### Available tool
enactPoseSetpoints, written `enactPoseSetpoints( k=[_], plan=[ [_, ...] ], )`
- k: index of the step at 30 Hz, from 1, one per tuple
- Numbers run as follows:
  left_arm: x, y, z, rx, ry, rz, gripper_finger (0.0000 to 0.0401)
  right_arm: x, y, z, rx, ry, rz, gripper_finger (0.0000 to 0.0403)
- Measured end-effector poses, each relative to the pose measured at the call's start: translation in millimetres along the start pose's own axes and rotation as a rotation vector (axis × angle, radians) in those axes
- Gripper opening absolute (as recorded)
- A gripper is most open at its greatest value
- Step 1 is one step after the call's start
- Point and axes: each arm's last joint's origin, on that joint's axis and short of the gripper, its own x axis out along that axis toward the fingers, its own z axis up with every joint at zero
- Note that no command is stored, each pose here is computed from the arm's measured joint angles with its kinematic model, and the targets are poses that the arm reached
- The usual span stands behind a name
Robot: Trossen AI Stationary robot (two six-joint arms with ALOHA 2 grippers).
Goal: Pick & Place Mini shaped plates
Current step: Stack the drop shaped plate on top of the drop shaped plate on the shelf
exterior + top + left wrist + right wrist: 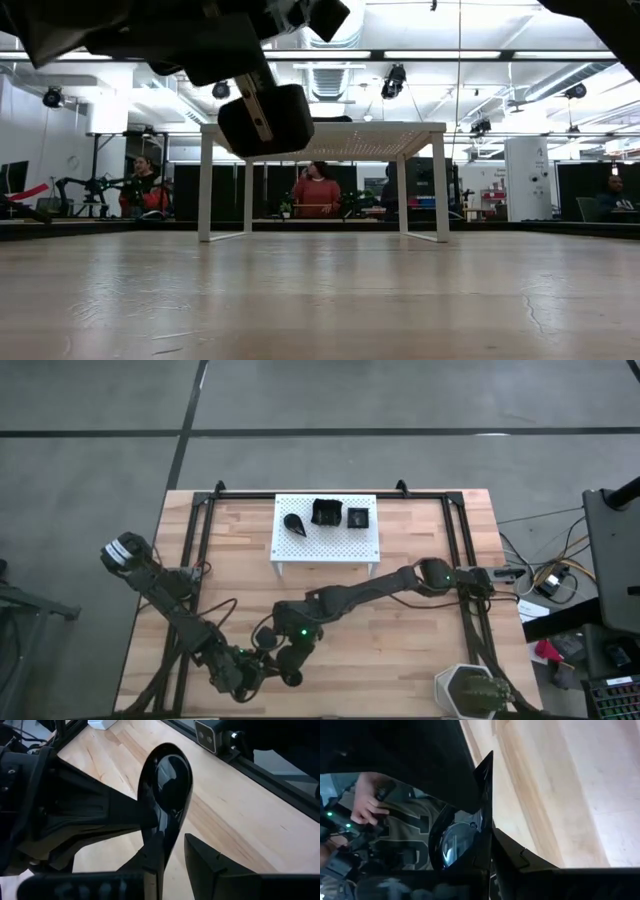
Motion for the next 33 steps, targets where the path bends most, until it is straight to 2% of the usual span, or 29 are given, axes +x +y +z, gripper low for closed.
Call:
enactPoseSetpoints(
  k=[21, 24, 28, 33],
  plan=[
    [-0.7, 0.2, 8.5, -0.065, -0.062, -0.035, 0.0064, 1.1, 0.8, -0.2, 0.014, -0.025, -0.01, 0.0008],
    [-0.7, 0.2, 8.5, -0.073, -0.062, -0.035, 0.005, 1.1, 0.9, -0.1, 0.005, -0.025, -0.01, 0.0008],
    [-0.8, 0.3, 8.7, -0.073, -0.064, -0.034, 0.0011, 0.7, 0.9, 0.5, 0.002, -0.028, -0.008, 0.0008],
    [-0.8, 0.2, 8.7, -0.073, -0.064, -0.038, 0.0002, 0.6, 1.2, 0.8, -0.017, -0.03, -0.005, 0.0008]
  ],
)
